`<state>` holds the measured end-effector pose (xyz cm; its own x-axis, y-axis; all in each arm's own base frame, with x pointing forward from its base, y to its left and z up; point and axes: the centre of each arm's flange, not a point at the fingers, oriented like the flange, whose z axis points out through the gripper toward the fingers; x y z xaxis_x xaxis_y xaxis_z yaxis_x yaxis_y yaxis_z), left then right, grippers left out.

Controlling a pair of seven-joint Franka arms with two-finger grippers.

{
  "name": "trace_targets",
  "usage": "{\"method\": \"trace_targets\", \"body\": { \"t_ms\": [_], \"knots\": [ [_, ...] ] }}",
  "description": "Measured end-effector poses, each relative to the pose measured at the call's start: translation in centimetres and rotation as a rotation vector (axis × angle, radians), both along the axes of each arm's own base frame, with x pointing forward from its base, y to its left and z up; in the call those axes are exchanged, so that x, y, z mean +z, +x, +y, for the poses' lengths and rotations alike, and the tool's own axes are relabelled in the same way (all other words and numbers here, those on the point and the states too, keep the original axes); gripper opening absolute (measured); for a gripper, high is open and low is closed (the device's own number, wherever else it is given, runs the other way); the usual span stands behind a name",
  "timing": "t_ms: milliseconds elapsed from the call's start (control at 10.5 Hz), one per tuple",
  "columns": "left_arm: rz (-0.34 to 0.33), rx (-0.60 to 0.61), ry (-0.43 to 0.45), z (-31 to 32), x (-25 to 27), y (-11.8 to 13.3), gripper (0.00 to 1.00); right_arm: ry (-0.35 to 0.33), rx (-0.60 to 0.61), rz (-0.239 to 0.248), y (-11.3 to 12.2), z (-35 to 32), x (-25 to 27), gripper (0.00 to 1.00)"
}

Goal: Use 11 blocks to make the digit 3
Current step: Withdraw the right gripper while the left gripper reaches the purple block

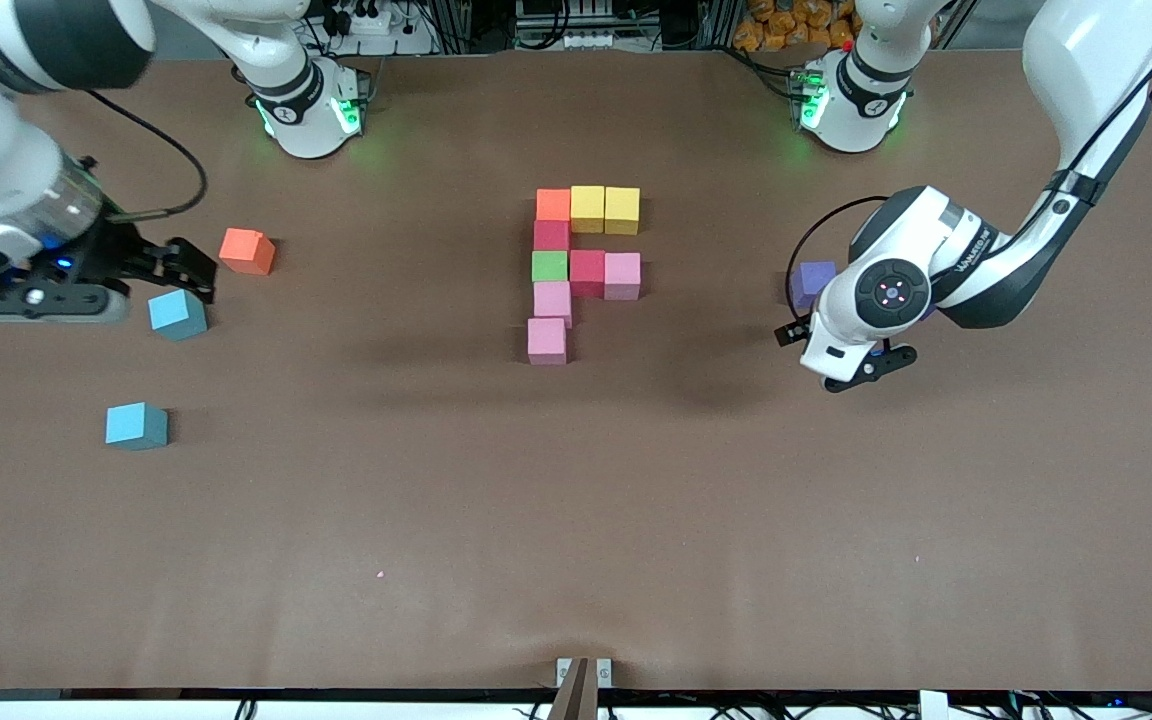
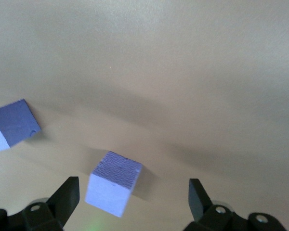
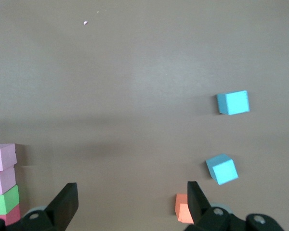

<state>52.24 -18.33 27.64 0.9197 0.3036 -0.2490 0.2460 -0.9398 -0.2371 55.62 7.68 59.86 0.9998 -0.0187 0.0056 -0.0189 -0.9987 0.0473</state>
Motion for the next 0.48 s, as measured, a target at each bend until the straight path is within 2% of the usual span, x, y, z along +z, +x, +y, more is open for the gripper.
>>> {"method": "trace_targets", "body": {
  "t_ms": [191, 478],
  "knots": [
    [0.044, -0.067, -0.023, 0.9, -0.9, -0.2, 1.0, 0.0, -0.003, 0.0, -0.4, -0.1, 2.0, 1.0],
    [0.074, -0.138, -0.136, 4.2, -1.2, -0.1, 1.0, 0.013, -0.007, -0.005, -0.5, -0.1, 2.9, 1.0]
  ]
}}
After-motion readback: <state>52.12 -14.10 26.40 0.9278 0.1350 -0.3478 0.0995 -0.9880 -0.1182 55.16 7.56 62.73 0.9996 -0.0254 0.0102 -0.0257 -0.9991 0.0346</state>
